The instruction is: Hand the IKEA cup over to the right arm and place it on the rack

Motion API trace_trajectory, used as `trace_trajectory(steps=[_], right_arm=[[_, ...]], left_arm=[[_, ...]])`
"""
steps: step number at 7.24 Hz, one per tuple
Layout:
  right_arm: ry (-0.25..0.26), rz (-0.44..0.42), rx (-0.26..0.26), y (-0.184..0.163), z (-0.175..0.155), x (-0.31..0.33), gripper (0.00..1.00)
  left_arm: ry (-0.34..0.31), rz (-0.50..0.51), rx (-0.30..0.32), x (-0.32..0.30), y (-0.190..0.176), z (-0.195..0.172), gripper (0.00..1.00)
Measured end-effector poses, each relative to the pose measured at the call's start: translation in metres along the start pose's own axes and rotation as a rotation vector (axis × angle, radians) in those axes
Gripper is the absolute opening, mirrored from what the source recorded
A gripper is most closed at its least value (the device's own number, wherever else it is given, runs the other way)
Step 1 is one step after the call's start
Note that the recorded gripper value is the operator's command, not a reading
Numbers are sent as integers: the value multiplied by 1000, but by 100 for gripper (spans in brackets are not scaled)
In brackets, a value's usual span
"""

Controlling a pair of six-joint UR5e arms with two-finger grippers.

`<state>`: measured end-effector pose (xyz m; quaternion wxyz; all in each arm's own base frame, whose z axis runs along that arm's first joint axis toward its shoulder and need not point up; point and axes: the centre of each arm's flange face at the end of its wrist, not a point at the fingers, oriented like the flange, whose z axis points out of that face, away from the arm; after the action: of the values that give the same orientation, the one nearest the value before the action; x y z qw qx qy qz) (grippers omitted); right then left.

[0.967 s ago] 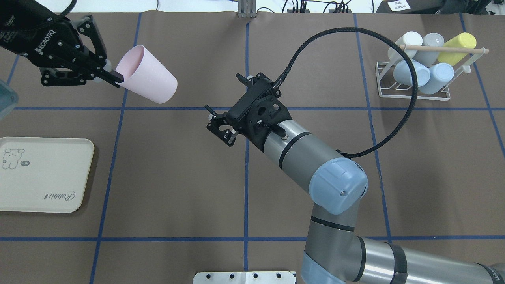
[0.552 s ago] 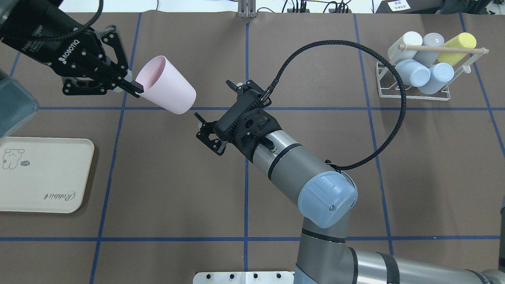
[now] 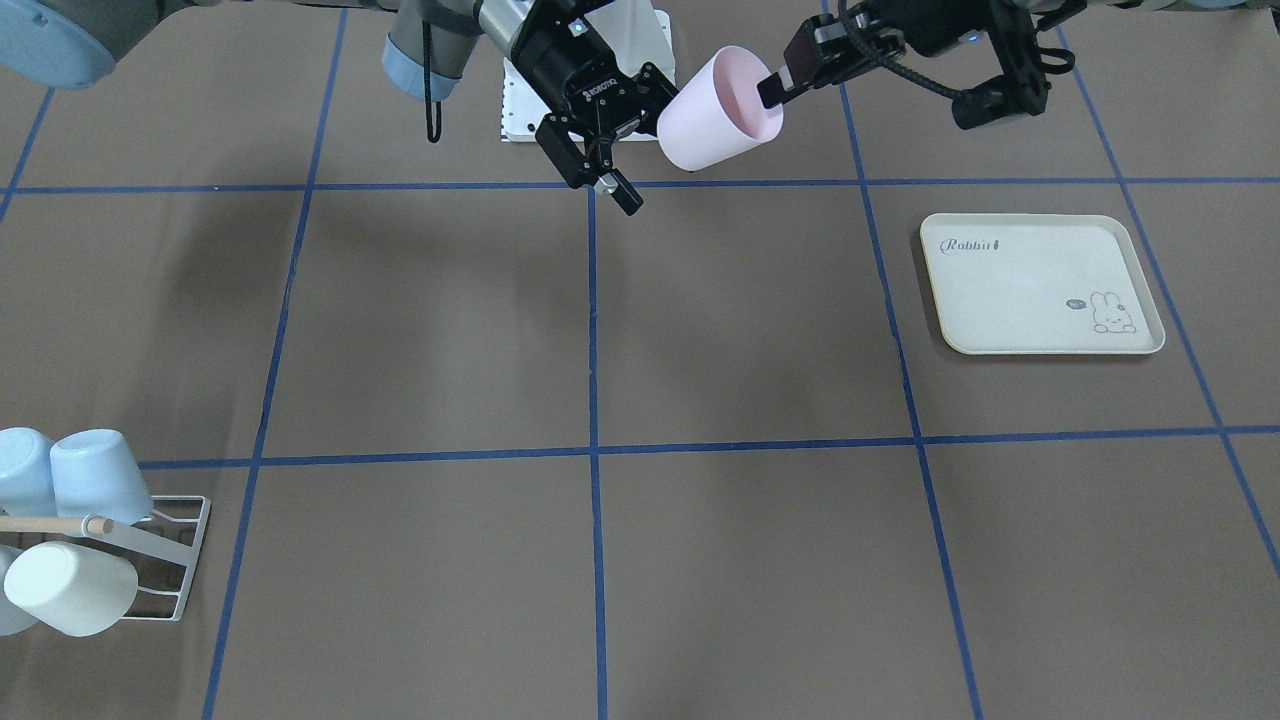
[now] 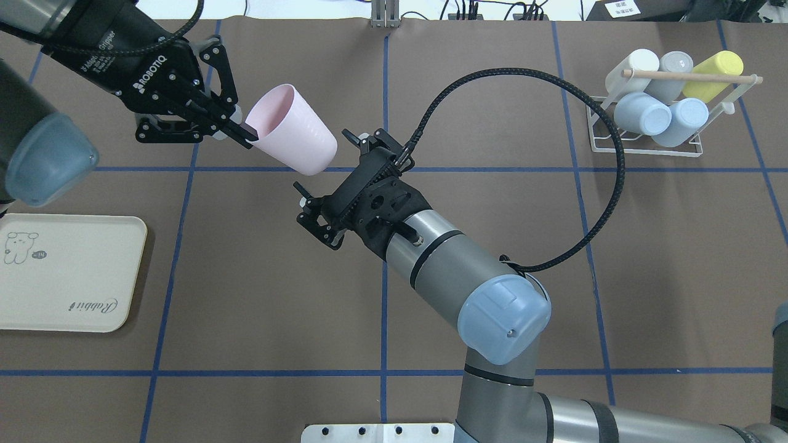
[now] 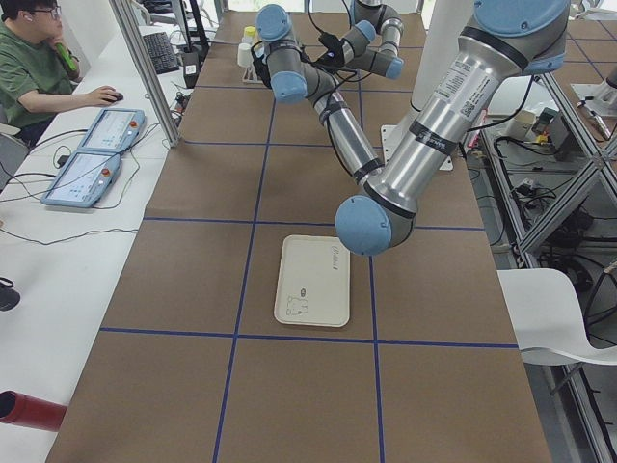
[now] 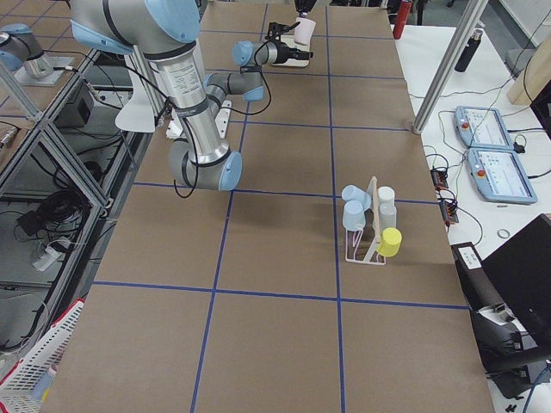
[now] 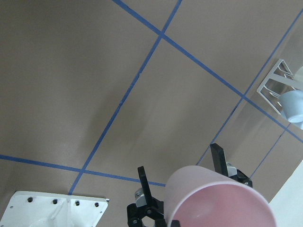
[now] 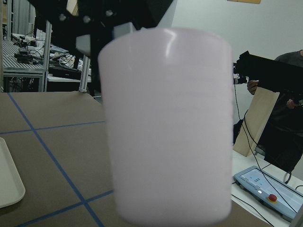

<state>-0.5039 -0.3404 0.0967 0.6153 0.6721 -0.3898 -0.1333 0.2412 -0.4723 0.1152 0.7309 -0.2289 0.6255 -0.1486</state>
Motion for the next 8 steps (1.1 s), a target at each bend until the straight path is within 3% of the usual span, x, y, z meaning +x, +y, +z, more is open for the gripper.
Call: trace_trajectory(steps=[6,8], right_arm=[[2,-21,23,-12,-2,-1,95],[19,-28,26,-13,-3,0,67]], left_arm=[[-7,1,15,3,-4,21,0],[-7,2,15,3,-4,22,0]])
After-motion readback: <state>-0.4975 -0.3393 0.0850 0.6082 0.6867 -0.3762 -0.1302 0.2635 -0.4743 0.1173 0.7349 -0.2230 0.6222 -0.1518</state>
